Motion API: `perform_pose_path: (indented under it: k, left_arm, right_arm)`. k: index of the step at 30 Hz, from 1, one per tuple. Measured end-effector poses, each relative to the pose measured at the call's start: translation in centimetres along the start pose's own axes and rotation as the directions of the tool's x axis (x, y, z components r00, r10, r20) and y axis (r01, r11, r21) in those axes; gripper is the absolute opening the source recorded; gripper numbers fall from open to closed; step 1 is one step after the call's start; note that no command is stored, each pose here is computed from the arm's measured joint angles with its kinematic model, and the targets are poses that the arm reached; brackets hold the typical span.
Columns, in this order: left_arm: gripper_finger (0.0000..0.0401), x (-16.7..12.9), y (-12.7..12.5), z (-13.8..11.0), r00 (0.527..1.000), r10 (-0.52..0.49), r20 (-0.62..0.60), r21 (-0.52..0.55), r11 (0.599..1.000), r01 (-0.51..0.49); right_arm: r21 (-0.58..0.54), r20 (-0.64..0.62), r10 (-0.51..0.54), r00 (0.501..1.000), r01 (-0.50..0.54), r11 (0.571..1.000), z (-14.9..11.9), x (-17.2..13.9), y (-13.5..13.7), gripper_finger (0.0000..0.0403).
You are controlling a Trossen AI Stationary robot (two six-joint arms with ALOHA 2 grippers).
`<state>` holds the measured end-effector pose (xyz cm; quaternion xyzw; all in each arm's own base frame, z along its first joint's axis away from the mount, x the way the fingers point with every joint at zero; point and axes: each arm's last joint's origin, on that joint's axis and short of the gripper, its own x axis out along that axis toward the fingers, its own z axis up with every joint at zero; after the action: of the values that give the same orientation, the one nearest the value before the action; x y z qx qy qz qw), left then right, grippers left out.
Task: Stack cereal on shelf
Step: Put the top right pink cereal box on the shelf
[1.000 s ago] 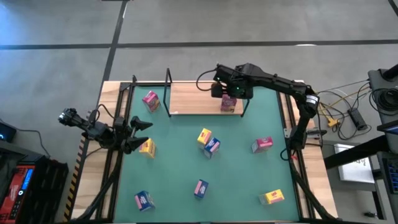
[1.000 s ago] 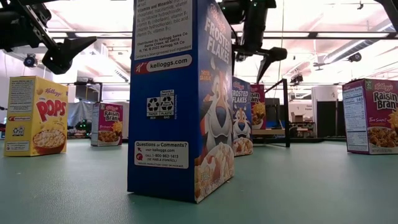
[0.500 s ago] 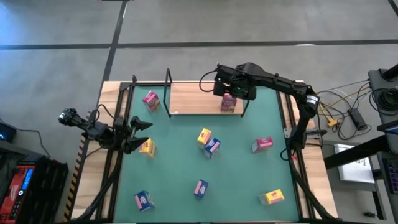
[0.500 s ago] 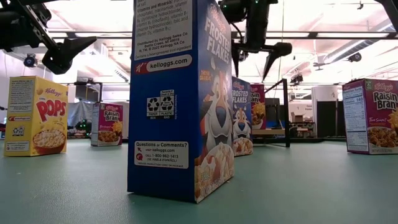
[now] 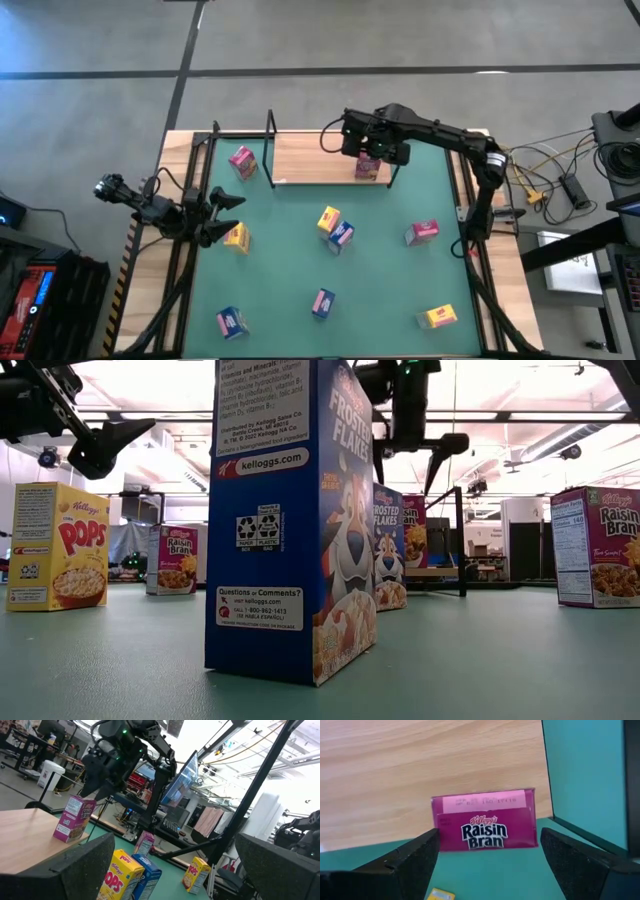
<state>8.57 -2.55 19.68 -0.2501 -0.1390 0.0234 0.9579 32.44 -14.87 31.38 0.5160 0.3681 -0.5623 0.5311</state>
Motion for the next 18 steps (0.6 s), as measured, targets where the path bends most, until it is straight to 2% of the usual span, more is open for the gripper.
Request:
perform_pose_path:
  k: [5,12,18]
  left_arm:
    - [0.0398,0.0,0.0,0.0,1.0,0.0,0.0,0.0,1.0,0.0]
    - [0.0398,0.0,0.0,0.01,1.0,0.0,0.0,0.0,1.0,0.0]
    - [0.0398,0.0,0.0,0.0,1.0,0.0,0.0,0.0,1.0,0.0]
  right_arm:
    - [-0.003,-0.002,-0.008,1.0,0.008,1.0,0.02,0.52,0.43,0.034]
    - [-0.008,0.004,0.013,1.0,-0.013,1.0,0.22,-0.07,0.69,0.0375]
    - [-0.008,0.004,0.016,1.0,-0.016,1.0,0.23,-0.16,0.72,0.038]
